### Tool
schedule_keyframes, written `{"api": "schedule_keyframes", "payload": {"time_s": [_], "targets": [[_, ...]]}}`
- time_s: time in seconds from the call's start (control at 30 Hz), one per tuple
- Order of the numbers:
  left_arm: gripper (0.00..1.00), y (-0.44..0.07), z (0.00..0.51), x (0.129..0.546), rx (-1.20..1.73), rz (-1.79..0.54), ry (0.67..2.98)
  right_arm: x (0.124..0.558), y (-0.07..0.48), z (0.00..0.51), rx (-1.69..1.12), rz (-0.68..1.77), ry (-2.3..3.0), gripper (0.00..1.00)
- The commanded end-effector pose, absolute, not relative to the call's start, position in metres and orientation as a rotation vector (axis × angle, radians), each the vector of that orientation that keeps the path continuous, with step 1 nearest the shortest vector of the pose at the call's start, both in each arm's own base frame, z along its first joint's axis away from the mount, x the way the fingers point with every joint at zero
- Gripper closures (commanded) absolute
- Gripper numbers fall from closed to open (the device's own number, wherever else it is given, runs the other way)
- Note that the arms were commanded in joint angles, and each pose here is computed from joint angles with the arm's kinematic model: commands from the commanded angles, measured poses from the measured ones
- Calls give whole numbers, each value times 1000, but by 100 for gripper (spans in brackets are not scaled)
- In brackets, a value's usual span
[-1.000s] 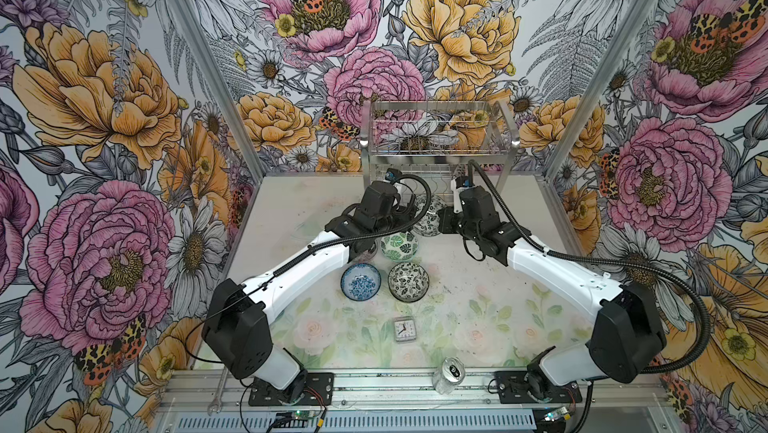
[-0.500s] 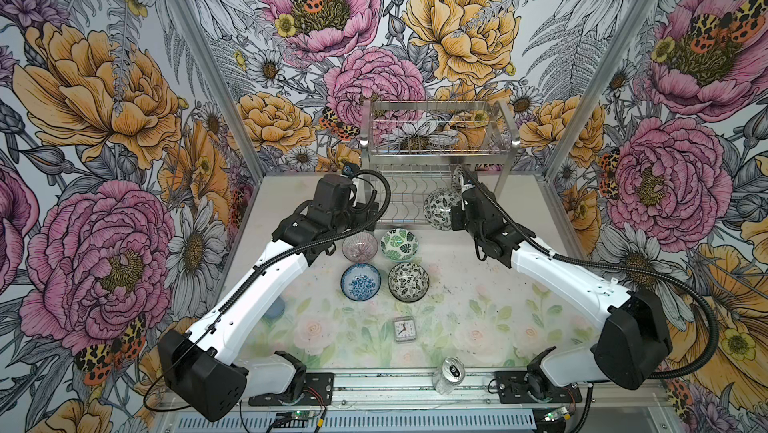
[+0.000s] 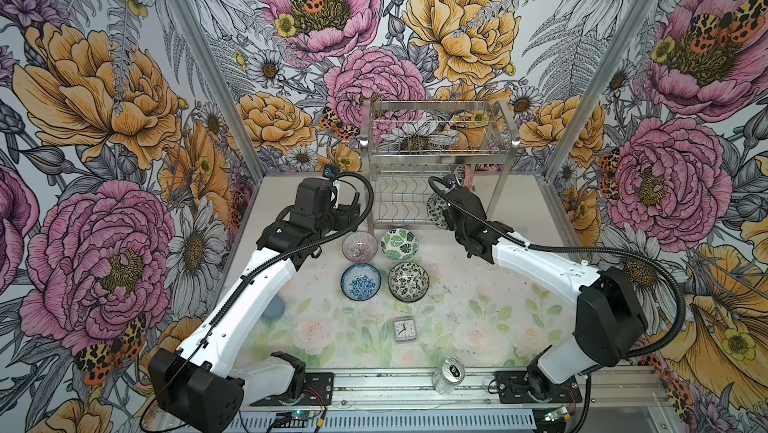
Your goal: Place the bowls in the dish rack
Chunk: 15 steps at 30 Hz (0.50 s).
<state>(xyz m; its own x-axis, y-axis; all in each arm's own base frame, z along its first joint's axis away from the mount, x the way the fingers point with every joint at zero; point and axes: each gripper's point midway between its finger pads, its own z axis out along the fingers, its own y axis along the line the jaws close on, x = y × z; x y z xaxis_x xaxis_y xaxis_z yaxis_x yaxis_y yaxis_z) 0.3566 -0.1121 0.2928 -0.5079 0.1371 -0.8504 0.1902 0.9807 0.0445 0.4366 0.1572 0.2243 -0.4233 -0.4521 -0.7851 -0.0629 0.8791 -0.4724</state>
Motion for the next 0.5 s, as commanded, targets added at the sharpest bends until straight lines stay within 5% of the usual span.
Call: {"api": "schedule_keyframes", "payload": {"time_s": [0.0, 0.47], "targets": [[1, -102, 299, 360, 203, -16, 2057, 454, 160, 262, -353, -544, 1807, 100], [1, -97, 303, 355, 202, 12, 2029, 501, 189, 240, -522, -853, 1672, 100]]}}
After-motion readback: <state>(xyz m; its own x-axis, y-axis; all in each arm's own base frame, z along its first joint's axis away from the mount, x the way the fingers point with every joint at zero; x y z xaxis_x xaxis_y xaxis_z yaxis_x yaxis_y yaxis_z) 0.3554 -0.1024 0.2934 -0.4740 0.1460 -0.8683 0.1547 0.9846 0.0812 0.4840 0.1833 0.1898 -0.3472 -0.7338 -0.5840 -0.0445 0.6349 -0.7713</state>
